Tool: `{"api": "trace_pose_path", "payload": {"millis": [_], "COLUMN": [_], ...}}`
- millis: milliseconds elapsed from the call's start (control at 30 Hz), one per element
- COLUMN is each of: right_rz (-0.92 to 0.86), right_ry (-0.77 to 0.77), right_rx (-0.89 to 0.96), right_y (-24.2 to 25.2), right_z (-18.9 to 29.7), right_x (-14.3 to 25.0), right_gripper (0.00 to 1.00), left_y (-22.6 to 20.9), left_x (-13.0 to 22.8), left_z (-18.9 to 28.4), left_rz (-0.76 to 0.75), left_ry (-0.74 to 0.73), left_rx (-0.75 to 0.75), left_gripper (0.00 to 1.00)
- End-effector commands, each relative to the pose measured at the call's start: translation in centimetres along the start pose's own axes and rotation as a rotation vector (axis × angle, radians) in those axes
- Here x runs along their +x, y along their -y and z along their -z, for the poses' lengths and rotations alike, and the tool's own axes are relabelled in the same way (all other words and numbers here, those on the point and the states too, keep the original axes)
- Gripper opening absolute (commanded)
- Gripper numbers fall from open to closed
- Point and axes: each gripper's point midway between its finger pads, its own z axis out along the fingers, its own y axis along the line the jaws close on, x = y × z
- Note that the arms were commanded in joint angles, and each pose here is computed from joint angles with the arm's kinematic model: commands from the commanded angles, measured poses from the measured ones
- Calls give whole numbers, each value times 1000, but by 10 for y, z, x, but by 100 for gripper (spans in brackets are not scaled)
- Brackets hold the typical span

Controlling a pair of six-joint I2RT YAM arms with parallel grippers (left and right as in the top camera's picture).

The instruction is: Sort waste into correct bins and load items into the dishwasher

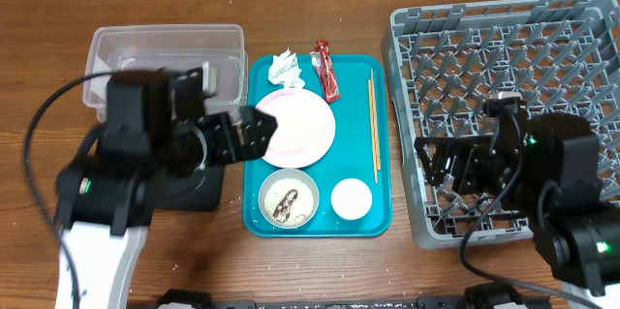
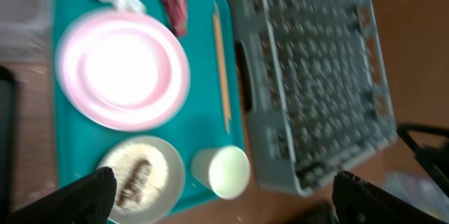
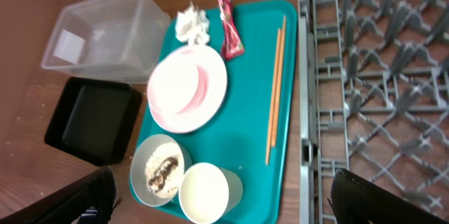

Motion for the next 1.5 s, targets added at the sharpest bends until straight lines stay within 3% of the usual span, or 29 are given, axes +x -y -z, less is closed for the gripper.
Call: {"api": "trace_pose_path", "payload": {"millis": [0,167,267,500,600,700,800,1033,1167,1367,1467], "right_rz": [-99,-338,-371,-379,-379,-383,-382,-383,-286,52,100], "right_ry": [32,98,96,61,46,33,35,35,-4,-95,-104], "right_rx": [49,210,215,234,241,248,255,254,181,-319,-515], "right_y": [6,38,41,44,45,46,47,47,34,-51,-83], "right_z": [6,11,12,12,13,12,12,12,10,16,26], "right_x": [-9,-12,-11,-2,2,5,5,5,8,16,14], "right_gripper": [100,100,100,100,100,100,100,100,100,100,100], "left_y": [20,-15,-20,-21,-25,-21,-25,-26,-21,37,54], "left_x": [33,86,109,140,150,162,166,139,102,57,46], "left_z": [-34,-84,-111,-177,-199,-213,-213,-182,-152,-98,-75], "left_rz": [-54,-176,-183,-239,-220,-191,-187,-76,-1,12,33], "left_ry": [-229,-409,-462,-534,-576,-631,-648,-615,-556,-536,-521], "left_rx": [77,-301,-410,-463,-452,-406,-421,-418,-270,392,603], "left_gripper": [93,77,73,71,56,34,4,4,4,4,4]}}
